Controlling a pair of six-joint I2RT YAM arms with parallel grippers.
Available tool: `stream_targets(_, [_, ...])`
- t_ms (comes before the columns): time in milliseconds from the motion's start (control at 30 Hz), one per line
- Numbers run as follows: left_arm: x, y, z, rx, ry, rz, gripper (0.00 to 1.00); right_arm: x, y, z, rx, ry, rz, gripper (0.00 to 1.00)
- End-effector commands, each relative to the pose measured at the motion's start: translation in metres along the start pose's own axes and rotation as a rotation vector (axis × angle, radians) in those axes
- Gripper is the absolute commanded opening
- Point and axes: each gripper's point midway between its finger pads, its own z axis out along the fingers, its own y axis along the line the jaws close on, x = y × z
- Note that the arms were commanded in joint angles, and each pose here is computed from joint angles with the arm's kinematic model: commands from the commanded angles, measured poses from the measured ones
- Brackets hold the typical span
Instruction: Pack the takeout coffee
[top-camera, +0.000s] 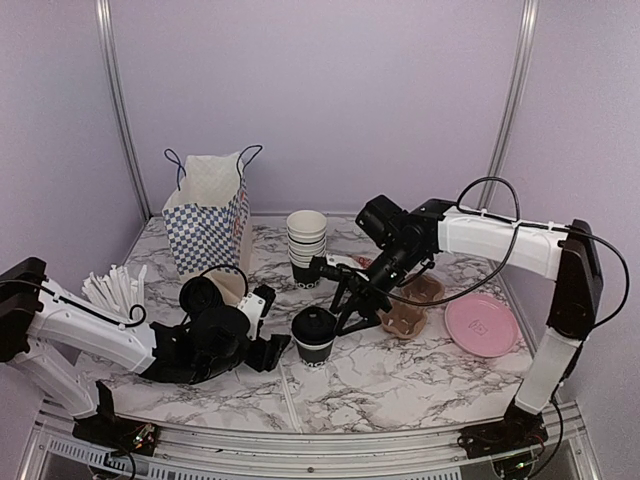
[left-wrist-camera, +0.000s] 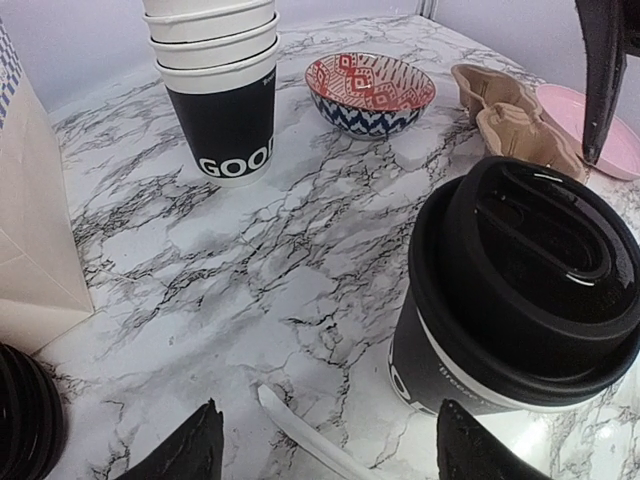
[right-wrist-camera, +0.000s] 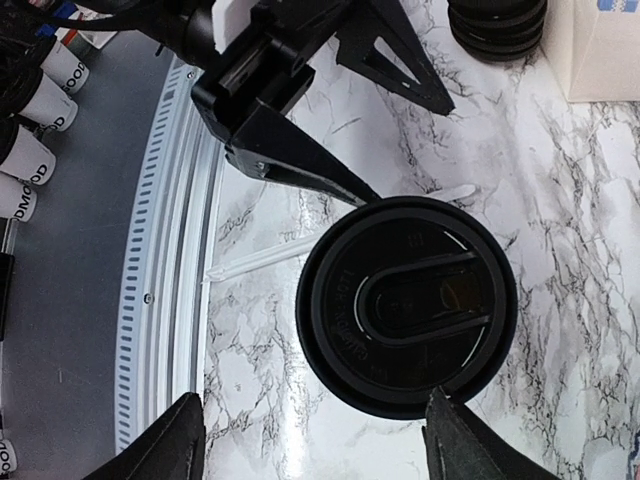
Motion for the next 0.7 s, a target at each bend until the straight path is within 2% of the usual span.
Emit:
stream_targets(0, [-0.012, 0.007, -0.011, -0.01, -0.032, -0.061, 0.74, -0.008, 0.015, -0.012, -0.009, -0.022, 0.0, 0.73])
stream_targets(167, [-0.016, 0.009, -0.02, -0.012, 0.001, -0.135, 0.72, -0.012, -0.005, -0.025, 0.007, -0.068, 0.049, 0.7])
stream_targets(333, [-0.016, 0.009, -0.028, -0.05, 0.107, -0.283, 0.71, -0.014, -0.061, -0.048, 0.093, -0.155, 0.18, 0.65])
stream_targets(467, [-0.02, 0.0, -0.035, -0.042, 0.177, -0.434, 0.7, -0.002, -0.074, -0.031, 0.04, -0.144, 0.257, 0.65])
stream_targets(600, [-0.026, -0.006, -0.042, -0.009, 0.174, -0.611, 0.68, 0.007, -0.075, -0.015, -0.035, -0.143, 0.324, 0.64])
stream_targets(667, [-0.031, -0.013, -0.042, 0.033, 0.169, -0.653, 0.68, 0.008, -0.074, -0.011, -0.06, -0.149, 0.341, 0.63])
